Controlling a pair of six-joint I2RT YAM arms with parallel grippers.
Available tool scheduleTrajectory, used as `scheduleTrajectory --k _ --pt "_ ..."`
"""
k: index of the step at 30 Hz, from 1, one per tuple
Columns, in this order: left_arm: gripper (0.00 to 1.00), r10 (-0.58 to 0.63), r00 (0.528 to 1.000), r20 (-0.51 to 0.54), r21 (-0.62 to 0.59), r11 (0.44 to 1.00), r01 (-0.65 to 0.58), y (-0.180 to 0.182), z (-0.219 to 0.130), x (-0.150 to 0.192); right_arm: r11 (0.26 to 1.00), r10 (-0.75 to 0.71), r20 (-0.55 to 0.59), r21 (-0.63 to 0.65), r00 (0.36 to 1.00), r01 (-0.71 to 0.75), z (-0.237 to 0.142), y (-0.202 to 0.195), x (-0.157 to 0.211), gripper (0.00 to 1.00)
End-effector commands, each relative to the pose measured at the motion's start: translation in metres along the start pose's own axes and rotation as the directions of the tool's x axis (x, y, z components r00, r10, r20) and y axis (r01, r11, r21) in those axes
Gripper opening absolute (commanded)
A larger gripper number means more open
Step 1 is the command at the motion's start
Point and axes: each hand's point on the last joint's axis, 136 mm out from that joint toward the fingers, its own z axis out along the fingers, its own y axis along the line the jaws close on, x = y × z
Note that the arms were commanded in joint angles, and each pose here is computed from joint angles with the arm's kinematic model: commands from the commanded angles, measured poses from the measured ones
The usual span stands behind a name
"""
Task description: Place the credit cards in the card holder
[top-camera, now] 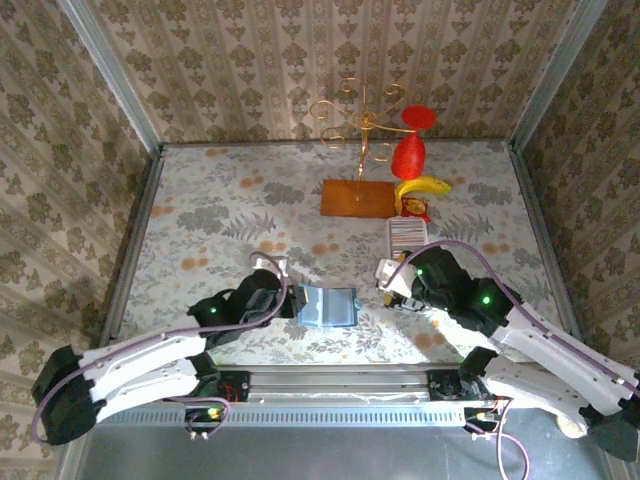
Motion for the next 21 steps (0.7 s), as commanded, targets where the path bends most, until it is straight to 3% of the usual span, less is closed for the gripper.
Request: scheduleTrajectory --k 1,6,21 --pt "0.16 0.022 0.996 -0.088 0.09 0.996 -0.014 -0.014 0.015 0.005 0.965 -0.24 -0.023 -0.11 0.971 0.236 0.003 0.017 0.021 0.78" --pt "0.12 -0.036 0.989 -0.143 0.082 0.995 0.048 0.005 0.035 0.01 0.948 -0.308 -0.137 -0.131 0.942 0.291 0.019 0.004 0.046 0.78" --pt "0.12 -0.069 0.981 -0.18 0.023 0.997 0.075 0.041 0.043 0.037 0.91 -0.41 -0.231 -0.161 0.882 0.381 0.051 -0.012 0.08 0.82"
